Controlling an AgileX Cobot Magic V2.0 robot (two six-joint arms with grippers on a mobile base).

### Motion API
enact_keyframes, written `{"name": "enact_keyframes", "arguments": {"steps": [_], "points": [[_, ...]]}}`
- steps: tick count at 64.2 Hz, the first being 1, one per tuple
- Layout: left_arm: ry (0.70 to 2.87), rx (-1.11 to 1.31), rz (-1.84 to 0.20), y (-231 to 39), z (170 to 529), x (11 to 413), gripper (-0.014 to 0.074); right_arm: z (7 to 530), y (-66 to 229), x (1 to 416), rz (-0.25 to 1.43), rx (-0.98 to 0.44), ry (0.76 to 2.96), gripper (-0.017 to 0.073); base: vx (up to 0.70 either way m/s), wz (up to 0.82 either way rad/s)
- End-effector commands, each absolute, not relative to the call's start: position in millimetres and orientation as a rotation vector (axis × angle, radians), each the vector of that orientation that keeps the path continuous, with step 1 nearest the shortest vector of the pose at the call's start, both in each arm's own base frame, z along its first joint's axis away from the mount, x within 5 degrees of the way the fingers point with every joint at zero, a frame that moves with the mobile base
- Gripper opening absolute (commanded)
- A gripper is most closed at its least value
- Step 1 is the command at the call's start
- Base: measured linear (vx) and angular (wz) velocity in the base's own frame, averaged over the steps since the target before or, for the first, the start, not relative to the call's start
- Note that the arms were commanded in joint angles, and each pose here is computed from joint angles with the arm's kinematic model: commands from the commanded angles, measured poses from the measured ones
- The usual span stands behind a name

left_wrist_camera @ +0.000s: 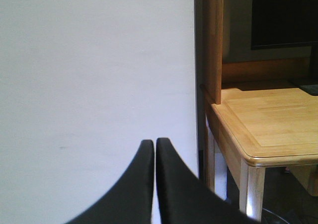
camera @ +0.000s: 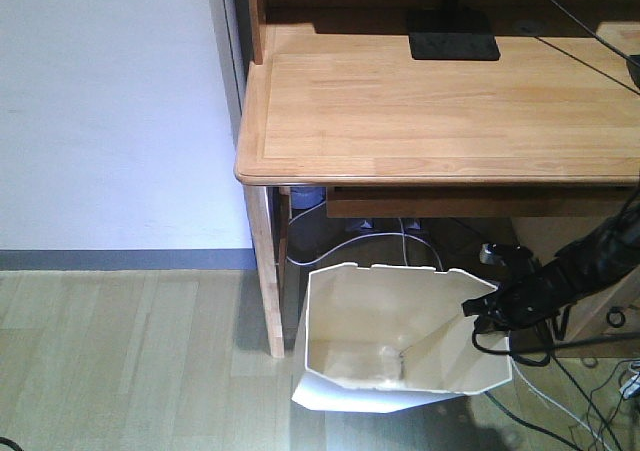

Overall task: Move trash bin to bedside with robot
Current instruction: 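Close the right gripper on the bin rim and lift it slightly, then hold the bin in the right gripper while the base turns toward the bed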

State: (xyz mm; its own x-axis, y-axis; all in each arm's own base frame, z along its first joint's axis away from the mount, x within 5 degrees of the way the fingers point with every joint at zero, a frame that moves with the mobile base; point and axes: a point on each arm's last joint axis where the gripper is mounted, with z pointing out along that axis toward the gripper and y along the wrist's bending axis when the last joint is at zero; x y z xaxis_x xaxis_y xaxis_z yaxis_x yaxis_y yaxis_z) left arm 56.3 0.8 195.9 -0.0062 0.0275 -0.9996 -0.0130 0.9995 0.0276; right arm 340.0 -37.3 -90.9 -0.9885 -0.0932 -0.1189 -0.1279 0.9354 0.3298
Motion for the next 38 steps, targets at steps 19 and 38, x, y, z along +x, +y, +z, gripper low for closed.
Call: {"name": "enact_keyframes", "arguments": {"steps": [19, 38], "points": [[1.508, 0.000, 0.007, 0, 199, 56, -0.0006, 27, -21, 310, 0.863, -0.259, 2.725, -0.0003, 0.00, 0.00], [1.508, 0.000, 0.007, 0, 199, 56, -0.0006, 56, -16, 307, 0.810, -0.235, 2.641, -0.0003, 0.00, 0.00]]}}
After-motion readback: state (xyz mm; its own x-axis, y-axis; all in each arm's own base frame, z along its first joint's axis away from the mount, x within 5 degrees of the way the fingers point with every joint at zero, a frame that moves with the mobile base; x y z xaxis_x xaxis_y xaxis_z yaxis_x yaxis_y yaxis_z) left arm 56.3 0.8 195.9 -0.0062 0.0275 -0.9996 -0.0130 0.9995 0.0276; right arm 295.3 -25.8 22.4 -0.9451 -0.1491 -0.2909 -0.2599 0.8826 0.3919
